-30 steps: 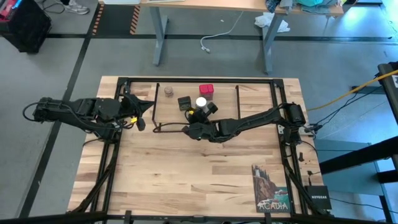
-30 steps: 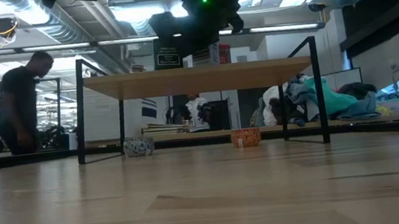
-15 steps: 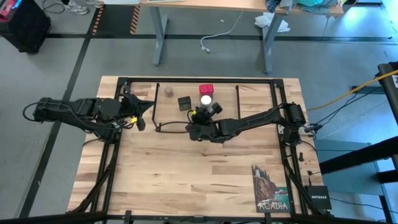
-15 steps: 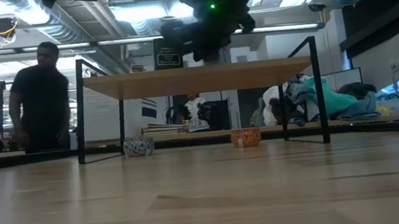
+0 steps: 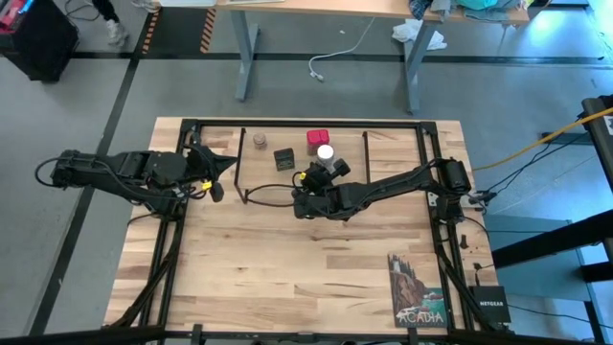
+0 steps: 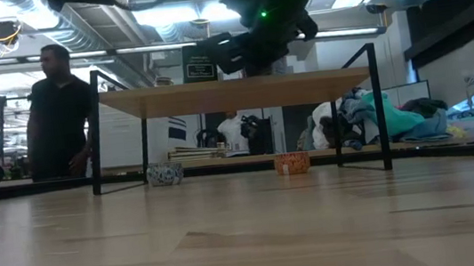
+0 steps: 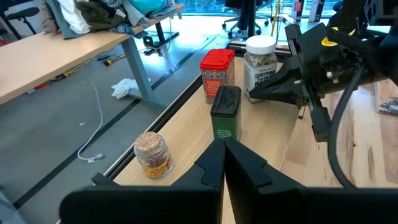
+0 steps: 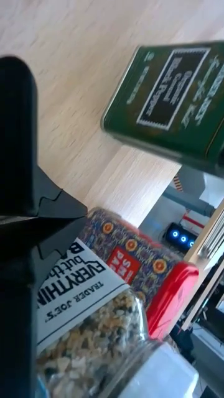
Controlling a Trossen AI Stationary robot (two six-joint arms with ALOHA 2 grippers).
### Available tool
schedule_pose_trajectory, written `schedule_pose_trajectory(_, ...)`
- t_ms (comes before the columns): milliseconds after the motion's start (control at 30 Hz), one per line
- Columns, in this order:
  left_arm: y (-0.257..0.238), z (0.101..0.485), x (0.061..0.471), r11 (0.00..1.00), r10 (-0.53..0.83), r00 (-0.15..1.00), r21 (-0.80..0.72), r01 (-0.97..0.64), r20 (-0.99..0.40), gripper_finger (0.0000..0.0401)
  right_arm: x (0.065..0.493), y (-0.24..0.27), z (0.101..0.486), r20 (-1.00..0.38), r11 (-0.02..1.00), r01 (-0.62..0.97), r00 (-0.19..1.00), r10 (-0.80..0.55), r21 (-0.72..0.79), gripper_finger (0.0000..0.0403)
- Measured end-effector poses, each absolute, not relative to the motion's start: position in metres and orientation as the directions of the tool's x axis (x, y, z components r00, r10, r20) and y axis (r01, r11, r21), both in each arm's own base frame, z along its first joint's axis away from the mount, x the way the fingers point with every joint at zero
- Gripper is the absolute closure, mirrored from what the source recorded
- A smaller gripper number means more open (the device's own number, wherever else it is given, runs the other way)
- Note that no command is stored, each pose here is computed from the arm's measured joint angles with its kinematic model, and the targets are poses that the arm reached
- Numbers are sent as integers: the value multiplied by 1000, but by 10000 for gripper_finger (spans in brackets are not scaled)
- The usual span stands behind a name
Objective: Shelf spices
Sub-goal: Adjust the seasoning bottle and cans on the shelf
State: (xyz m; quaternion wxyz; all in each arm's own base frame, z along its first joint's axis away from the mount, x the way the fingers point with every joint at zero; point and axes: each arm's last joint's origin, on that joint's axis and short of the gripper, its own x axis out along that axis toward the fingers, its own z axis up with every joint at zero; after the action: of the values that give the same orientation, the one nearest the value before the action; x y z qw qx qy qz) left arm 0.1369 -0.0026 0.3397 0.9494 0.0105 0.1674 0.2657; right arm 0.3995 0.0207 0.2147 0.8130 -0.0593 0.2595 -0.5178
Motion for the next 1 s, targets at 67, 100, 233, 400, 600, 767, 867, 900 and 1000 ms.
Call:
schedule_pose_trajectory(67, -3, 340, 137, 859, 508, 803, 109, -501, -312, 397, 398, 21, 214, -363, 452, 812, 321, -875, -370, 403)
schedule_pose_trajectory(100, -3, 340, 137, 859, 508, 803, 108, -501, -312, 397, 397, 20, 214, -365, 450, 811, 318, -875, -372, 403)
schedule_pose_trajectory(233, -3, 340, 137, 859, 508, 803, 108, -501, -312, 397, 394, 18, 212, -380, 440, 814, 297, -876, -379, 403)
schedule_pose_trajectory(400, -3, 340, 137, 858, 508, 803, 105, -502, -311, 397, 388, 11, 208, -421, 429, 819, 259, -869, -382, 403)
schedule_pose_trajectory(600, -3, 340, 137, 858, 508, 803, 105, -502, -311, 397, 387, 10, 207, -432, 429, 814, 249, -867, -391, 403)
schedule_pose_trajectory(767, -3, 340, 137, 858, 508, 803, 104, -503, -311, 397, 387, 7, 207, -448, 433, 814, 244, -860, -387, 403)
schedule_pose_trajectory(867, -3, 340, 137, 858, 508, 803, 105, -502, -312, 397, 387, 7, 207, -442, 430, 812, 243, -864, -394, 403)
schedule_pose_trajectory(900, -3, 340, 137, 858, 508, 803, 105, -502, -311, 397, 387, 7, 207, -435, 429, 810, 244, -867, -400, 403)
schedule_pose_trajectory(1000, -3, 340, 137, 859, 508, 803, 107, -501, -312, 397, 390, 12, 208, -432, 451, 802, 272, -860, -392, 403)
